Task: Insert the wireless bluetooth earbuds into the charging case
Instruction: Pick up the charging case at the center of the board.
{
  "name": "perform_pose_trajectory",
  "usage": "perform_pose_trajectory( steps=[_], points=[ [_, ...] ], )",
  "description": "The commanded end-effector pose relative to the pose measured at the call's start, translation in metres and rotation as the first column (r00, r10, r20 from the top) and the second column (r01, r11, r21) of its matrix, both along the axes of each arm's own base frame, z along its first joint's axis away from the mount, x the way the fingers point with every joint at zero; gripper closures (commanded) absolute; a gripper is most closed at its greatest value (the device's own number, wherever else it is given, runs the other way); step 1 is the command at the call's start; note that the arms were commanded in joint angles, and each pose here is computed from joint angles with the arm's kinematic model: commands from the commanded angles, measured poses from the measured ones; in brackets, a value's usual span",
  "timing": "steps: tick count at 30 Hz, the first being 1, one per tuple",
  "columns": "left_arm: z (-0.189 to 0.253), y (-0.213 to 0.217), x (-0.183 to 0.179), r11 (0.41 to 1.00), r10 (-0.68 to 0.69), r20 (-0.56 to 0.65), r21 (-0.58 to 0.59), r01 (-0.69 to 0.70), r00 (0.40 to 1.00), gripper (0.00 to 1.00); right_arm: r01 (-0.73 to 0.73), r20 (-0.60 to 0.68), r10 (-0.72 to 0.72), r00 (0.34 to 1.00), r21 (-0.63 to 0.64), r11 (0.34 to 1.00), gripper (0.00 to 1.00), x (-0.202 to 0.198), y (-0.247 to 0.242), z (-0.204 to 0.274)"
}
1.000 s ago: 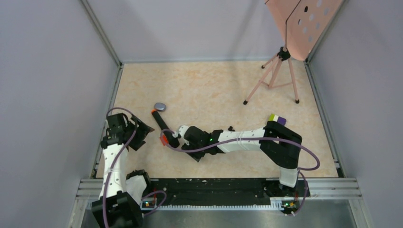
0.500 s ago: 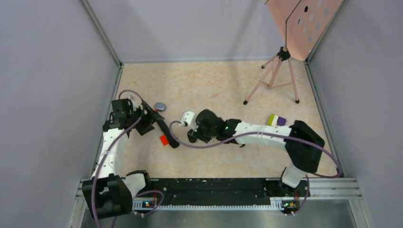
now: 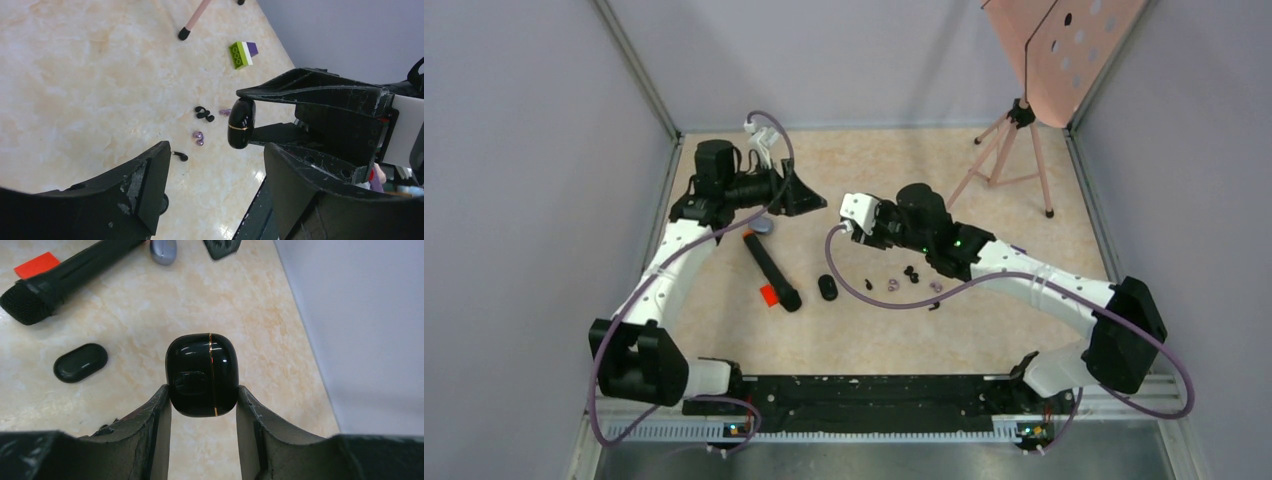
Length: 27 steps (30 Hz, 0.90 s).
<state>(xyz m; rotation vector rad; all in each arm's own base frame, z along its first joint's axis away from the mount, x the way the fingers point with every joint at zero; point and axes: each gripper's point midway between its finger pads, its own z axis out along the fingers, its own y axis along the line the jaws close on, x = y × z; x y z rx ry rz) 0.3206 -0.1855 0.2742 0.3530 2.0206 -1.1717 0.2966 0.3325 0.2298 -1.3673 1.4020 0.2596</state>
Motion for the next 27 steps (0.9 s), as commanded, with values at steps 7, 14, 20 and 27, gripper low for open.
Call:
perform_pose_trajectory(
  steps=[7,14,20,27],
  points=[
    [0.02,-0.057,-0.001,0.954,-0.301,0.13,0.033,0.299,0.945,0.33,0.002,0.156,-0.018,0.988,0.101,0.995,0.87,0.033,0.019,0.047],
    [0.014,-0.062,0.013,0.953,-0.304,0.115,0.038,0.301,0.946,0.38,0.021,0.157,-0.041,0.987,0.128,0.992,0.87,0.037,0.018,0.055],
    [0.008,-0.062,0.019,0.96,-0.281,0.107,0.049,0.277,0.954,0.31,0.032,0.153,-0.051,0.987,0.127,0.991,0.87,0.037,0.015,0.052],
    [0.004,-0.065,0.011,0.944,-0.33,0.075,0.016,0.33,0.941,0.49,0.06,0.157,-0.084,0.984,0.151,0.987,0.87,0.042,0.013,0.054]
  ],
)
